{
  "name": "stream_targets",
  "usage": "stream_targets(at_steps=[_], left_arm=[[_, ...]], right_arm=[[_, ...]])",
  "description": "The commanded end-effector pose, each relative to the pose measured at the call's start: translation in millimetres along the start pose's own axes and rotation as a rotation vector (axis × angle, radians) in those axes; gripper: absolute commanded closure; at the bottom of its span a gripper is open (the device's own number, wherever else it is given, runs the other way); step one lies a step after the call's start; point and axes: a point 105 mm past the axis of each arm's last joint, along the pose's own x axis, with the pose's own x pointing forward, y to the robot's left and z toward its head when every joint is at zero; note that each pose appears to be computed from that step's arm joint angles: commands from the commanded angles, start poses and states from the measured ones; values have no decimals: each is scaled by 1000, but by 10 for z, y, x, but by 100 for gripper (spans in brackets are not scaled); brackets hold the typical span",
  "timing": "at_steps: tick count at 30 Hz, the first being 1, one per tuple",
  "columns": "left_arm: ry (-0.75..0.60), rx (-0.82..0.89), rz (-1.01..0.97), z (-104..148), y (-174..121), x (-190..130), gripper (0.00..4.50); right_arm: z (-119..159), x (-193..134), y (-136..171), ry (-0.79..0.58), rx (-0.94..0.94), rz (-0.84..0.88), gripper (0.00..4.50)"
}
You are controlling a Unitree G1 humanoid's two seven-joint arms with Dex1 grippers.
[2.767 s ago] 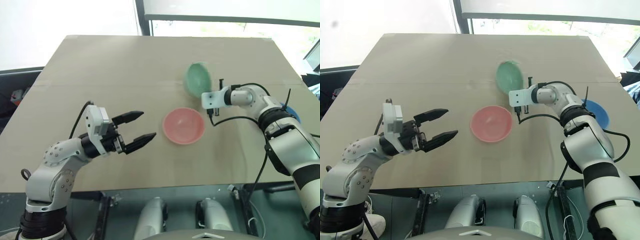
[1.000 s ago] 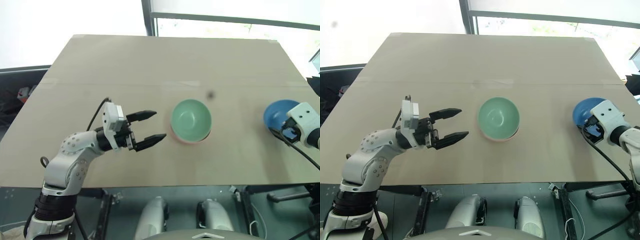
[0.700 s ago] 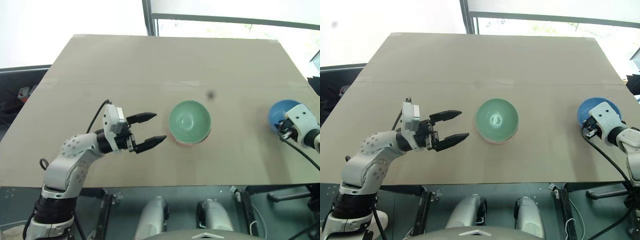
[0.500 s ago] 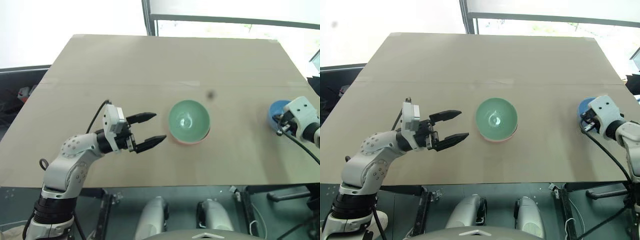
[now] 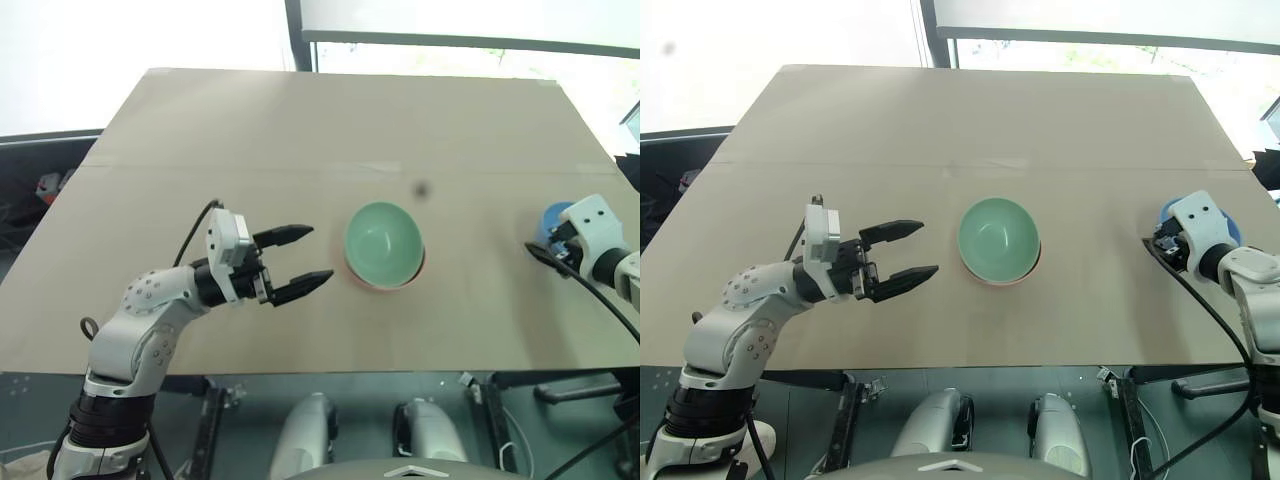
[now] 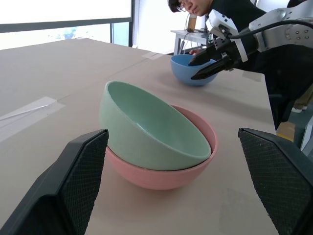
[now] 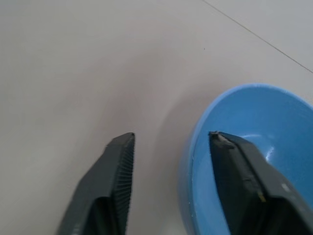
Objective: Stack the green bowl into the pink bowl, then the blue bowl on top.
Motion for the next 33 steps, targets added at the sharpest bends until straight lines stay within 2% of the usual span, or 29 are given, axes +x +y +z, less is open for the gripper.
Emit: stream_targets(at_steps=[1,3,7,10,13,16,20,23,27,32,33], left_arm=[[-9,51,-21,85,-31,9,0],[-8,54,-20,90,-23,4,0],[-9,56,-15,96,-5,-6,0],[-3,60,-10,87,13,-26,0],[-1,59,-13,76,12,-39,0],[8,59,-21,46,8,-51,0],[10,58,-18,38,22,-55,0],[10,60,-16,40,27,-59,0],[10,63,-11,61,17,-62,0],[15,64,1,71,8,-85,0],[15,64,2,72,2,-85,0]], right_arm=[[65,11,-73,-27,-28,-34,366],[71,25,-82,-31,-36,-41,447],[138,34,-93,-57,-66,-52,447],[483,-18,43,-200,-124,18,447],[1038,-234,632,-442,-143,315,447],[1285,-414,1164,-539,-175,542,447],[1364,-477,1732,-585,-209,750,447],[1304,-444,2002,-564,-254,840,447],[1333,-351,2155,-578,-261,874,447],[1406,-379,2193,-598,-280,937,447],[1424,-405,2193,-601,-271,961,377]])
